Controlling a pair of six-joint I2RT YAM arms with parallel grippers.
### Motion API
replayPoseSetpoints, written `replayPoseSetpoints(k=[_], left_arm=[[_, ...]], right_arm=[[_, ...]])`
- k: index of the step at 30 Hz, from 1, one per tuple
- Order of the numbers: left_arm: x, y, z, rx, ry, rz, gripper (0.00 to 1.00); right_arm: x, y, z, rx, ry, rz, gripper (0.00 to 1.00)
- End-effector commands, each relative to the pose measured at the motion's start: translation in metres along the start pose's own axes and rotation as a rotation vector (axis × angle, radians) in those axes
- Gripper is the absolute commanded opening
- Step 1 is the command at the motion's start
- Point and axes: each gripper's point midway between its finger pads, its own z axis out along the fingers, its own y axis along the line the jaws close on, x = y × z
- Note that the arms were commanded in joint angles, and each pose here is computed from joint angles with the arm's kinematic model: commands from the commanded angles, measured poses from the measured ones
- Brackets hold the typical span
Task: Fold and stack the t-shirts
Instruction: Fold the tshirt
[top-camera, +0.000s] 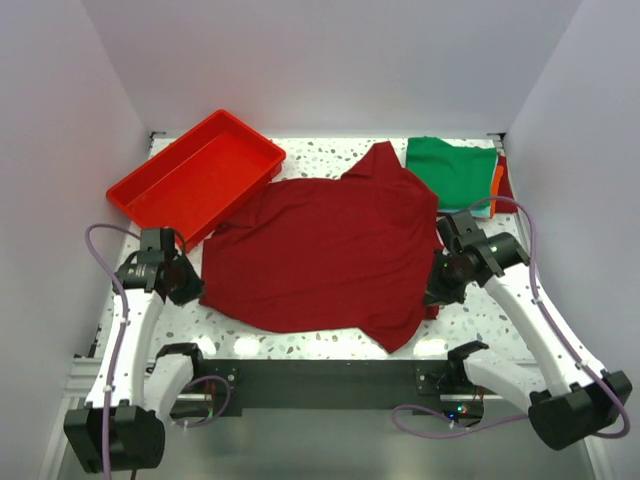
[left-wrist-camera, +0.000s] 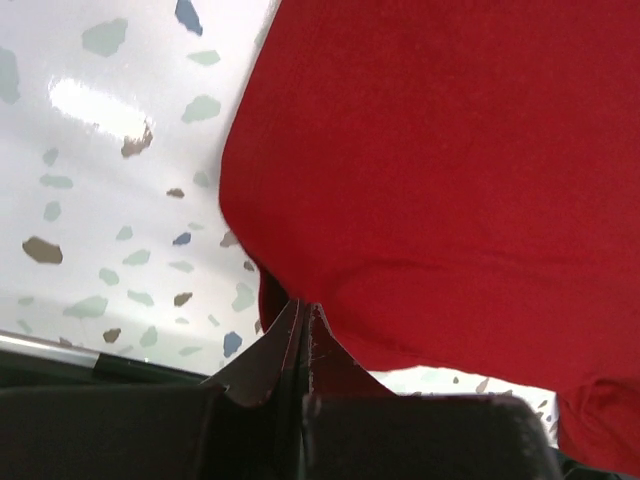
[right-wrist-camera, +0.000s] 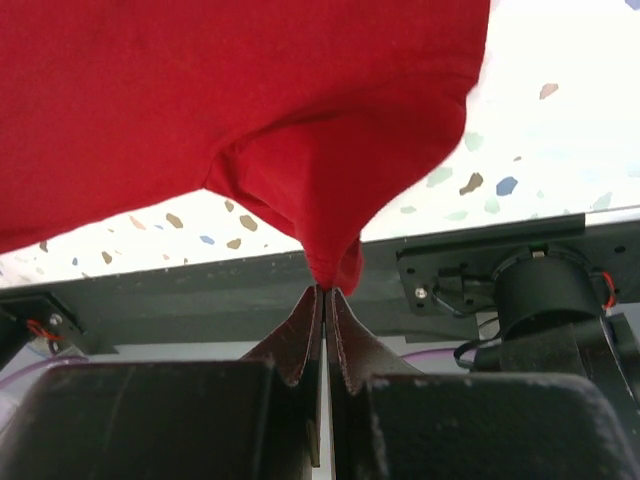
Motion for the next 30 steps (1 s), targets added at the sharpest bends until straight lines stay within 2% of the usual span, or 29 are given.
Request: replayPoseSetpoints(k=[1,6,14,22,30], left_arm=[[-0.037,-0.013,0.01,0.033,-0.108,0.07,0.0],[-0.062,-0.011,0.018,-0.032,-0.138,0.125,0.0],[-0.092,-0.031,0.032,0.0,-0.147,0.149,0.0],[-0.11,-0.037,0.044,-0.005,-0.155,0.174,0.0],[-0.128,-0.036,0.038,-0.024,-0.19,0.183,0.0]], right_arm=[[-0.029,0.018,0.004,-0.017,-0.076,0.006,0.0],[-0.065,0.036,0.003,-0.008,-0.143,-0.023,0.0],[-0.122,0.064,0.005,0.017,-0.19,-0.088,0.0],[-0.17,0.071,0.019,0.026,-0.195,-0.085,0.0],[-0.203,0.068,0.016,0.025,-0.219,-0.064,0.0]])
